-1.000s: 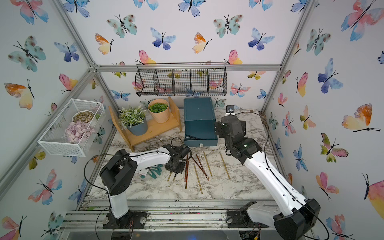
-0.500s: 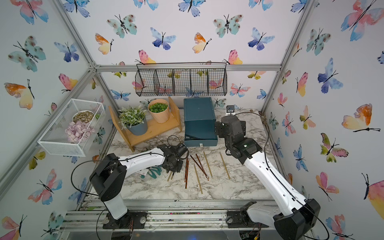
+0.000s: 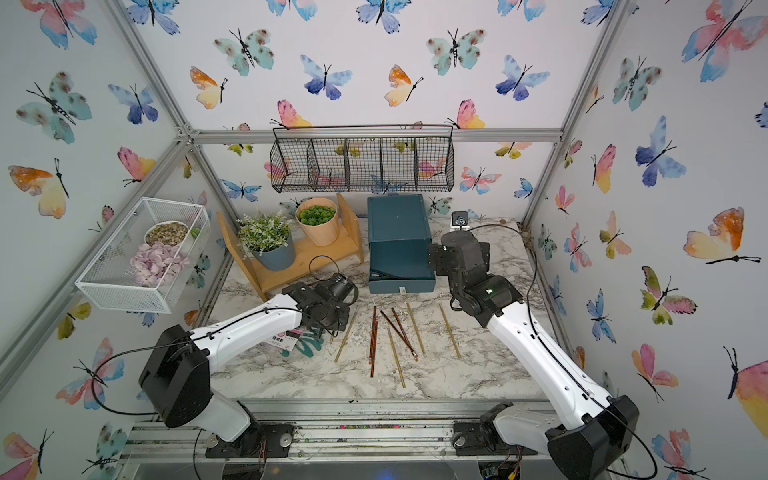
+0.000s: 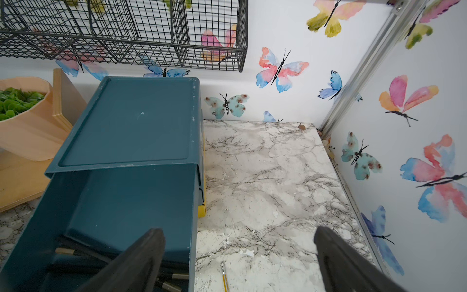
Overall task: Please place the pencils in the drawer according to their color
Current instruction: Pick up the pencil from the center of the board, then place the pencil in the drawer.
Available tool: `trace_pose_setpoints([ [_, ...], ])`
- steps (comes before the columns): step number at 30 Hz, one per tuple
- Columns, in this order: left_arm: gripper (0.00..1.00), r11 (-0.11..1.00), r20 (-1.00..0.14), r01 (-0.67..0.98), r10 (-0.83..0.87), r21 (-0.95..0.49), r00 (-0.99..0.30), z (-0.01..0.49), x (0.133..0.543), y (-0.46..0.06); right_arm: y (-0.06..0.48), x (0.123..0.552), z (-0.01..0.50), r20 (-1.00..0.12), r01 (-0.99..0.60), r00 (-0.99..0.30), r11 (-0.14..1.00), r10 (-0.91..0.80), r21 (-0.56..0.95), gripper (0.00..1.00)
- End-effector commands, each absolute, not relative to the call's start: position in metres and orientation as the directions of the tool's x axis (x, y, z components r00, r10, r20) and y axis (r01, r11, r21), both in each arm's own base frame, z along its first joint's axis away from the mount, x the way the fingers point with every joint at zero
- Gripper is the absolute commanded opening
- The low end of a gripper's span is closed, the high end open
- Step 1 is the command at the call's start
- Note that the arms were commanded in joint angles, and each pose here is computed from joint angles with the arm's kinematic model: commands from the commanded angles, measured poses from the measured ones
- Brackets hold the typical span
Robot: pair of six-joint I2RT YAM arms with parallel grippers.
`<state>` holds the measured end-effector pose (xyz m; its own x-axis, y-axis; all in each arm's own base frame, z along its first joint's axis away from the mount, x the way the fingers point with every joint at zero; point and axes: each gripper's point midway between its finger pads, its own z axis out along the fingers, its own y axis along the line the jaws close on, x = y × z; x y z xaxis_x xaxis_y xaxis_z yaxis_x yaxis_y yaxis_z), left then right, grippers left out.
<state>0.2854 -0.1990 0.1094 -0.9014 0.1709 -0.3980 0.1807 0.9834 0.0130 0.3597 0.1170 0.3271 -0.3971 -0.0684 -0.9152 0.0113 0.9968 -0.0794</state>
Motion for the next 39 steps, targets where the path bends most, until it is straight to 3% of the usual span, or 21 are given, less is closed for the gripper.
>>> trace_pose_setpoints([
  [1, 0.0, 0.99, -0.453, 0.135, 0.143, 0.051, -0.88, 0.129, 0.294, -0.178, 0.115, 0.356, 0.326, -0.917, 0.018, -0.397, 0.998, -0.042, -0.053, 0.98],
  [11, 0.0, 0.985, -0.683, 0.16, 0.16, 0.065, -0.713, 0.215, 0.336, -0.181, 0.125, 0.355, 0.322, -0.912, -0.022, -0.409, 1.0, -0.007, 0.002, 0.99],
  [19, 0.0, 0.907, -0.817, 0.421, 0.255, 0.016, -0.518, 0.285, 0.349, -0.23, 0.135, 0.352, 0.317, -0.906, -0.063, -0.421, 0.996, 0.026, 0.058, 0.98],
  [28, 0.0, 0.792, -0.878, 0.61, 0.305, 0.019, -0.369, 0.324, 0.351, -0.282, 0.128, 0.344, 0.325, -0.92, -0.044, -0.382, 0.993, 0.085, 0.109, 0.98],
  [39, 0.0, 0.628, -0.9, 0.749, 0.424, 0.21, -0.104, 0.339, 0.356, -0.351, 0.111, 0.329, 0.338, -0.934, 0.004, -0.324, 0.988, 0.148, 0.155, 0.98],
])
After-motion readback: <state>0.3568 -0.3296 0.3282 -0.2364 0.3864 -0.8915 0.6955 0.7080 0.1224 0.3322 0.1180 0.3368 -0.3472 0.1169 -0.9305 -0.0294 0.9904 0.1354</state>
